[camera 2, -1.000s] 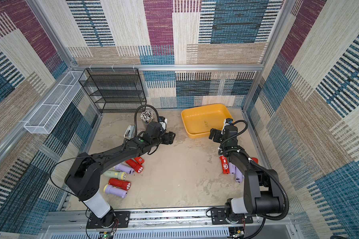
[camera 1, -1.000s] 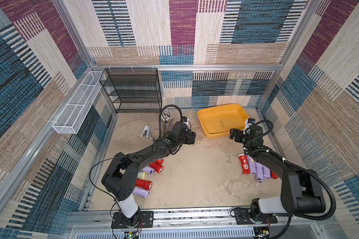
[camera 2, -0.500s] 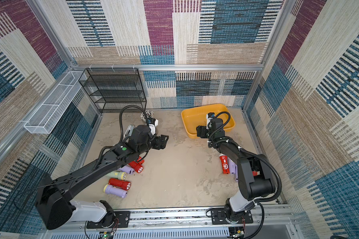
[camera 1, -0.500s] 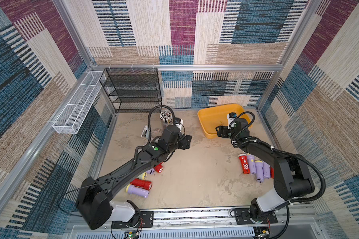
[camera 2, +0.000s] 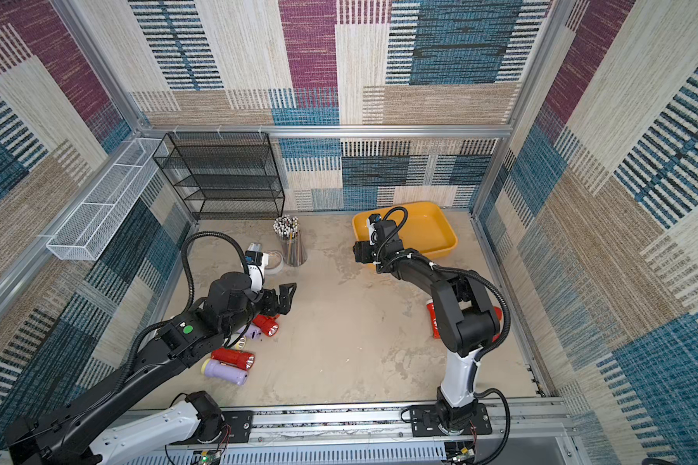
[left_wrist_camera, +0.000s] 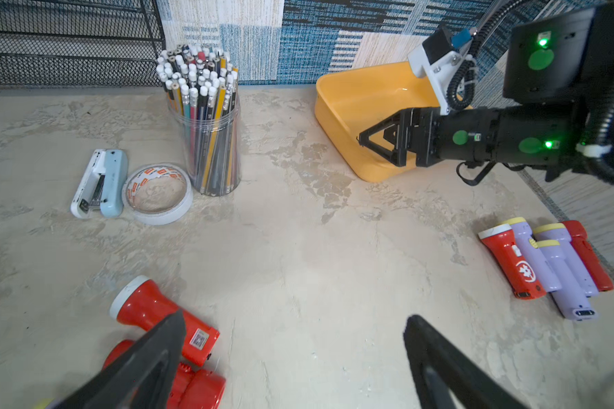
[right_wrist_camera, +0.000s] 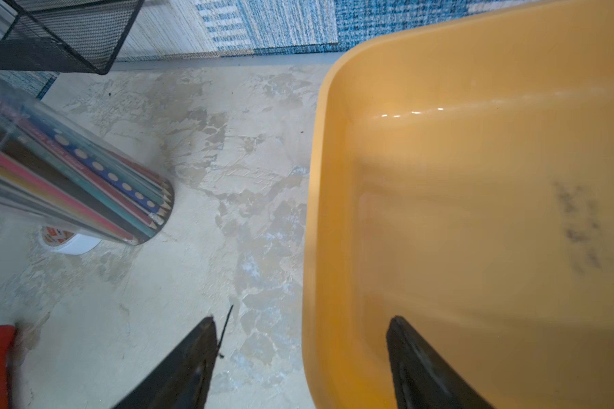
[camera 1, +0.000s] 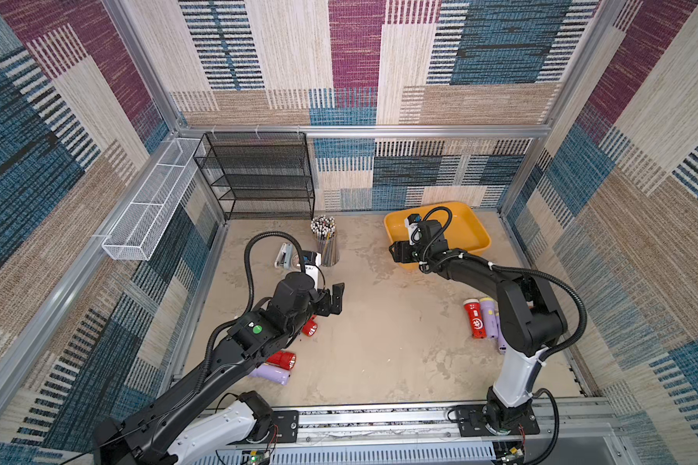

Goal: Put the flashlights into the storage boxes
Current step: Move the storage box to the center of the board.

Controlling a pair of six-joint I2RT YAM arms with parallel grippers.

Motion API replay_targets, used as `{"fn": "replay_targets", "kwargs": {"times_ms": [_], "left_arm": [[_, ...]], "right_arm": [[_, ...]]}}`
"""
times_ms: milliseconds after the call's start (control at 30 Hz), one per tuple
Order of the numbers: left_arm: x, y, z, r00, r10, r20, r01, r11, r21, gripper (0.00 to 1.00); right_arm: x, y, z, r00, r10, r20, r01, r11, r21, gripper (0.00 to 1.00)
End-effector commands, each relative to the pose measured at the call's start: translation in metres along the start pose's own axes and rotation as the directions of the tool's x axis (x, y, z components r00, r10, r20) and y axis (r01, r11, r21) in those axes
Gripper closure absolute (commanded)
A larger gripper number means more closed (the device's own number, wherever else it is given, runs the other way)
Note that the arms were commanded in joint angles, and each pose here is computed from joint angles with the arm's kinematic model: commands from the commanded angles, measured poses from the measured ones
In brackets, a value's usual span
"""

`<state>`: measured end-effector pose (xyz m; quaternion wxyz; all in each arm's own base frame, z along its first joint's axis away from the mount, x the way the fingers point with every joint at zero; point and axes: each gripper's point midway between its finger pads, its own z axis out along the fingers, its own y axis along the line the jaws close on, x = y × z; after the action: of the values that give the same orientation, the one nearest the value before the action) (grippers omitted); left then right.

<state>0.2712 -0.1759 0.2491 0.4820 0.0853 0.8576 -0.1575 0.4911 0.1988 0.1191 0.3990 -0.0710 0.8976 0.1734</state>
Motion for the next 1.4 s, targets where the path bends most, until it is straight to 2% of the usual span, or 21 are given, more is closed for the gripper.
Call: {"fn": "replay_targets", "kwargs": {"times_ms": [0,133,300,400,800,967,1167,1300,1367], "left_arm": [[0.013,0.007,-0.004,0.999,-0.014,-0.033,0.013,1.0,-0.019,0.01],[0.022,0.012,-0.008,0.999,-0.031,-0.035,0.031,0.999,-0.02,0.01],[0.024,0.014,-0.014,0.999,-0.041,-0.032,0.041,0.999,-0.017,0.01],[0.023,0.013,-0.019,0.999,-0.042,-0.031,0.042,0.999,-0.01,0.01],[0.022,0.028,-0.042,0.999,-0.042,0.005,0.042,0.998,-0.042,0.01],[0.029,0.032,-0.048,0.999,-0.039,-0.009,0.039,0.998,-0.051,0.01],[0.038,0.04,-0.056,0.999,-0.05,-0.014,0.049,0.997,-0.063,0.01],[0.039,0.042,-0.062,0.998,-0.06,-0.005,0.059,0.997,-0.058,0.01],[0.038,0.042,-0.066,0.998,-0.065,0.002,0.065,0.996,-0.056,0.01]], "right_arm": [[0.007,0.001,0.013,0.999,0.024,-0.043,-0.023,0.999,0.023,0.28],[0.017,0.012,0.029,0.996,0.022,-0.082,-0.02,0.999,0.026,0.38],[0.027,0.022,0.045,0.992,0.034,-0.122,-0.028,0.998,0.05,0.57],[0.029,0.029,0.048,0.989,0.074,-0.127,-0.068,0.996,0.049,0.62],[0.047,0.084,0.071,0.957,0.224,-0.186,-0.22,0.975,0.039,0.67],[0.048,0.115,0.086,0.944,0.27,-0.19,-0.266,0.963,0.047,0.66],[0.045,0.13,0.096,0.927,0.333,-0.175,-0.325,0.943,0.074,0.65],[0.04,0.14,0.098,0.929,0.334,-0.16,-0.325,0.942,0.079,0.63],[0.039,0.144,0.094,0.933,0.324,-0.159,-0.315,0.946,0.079,0.54]]}}
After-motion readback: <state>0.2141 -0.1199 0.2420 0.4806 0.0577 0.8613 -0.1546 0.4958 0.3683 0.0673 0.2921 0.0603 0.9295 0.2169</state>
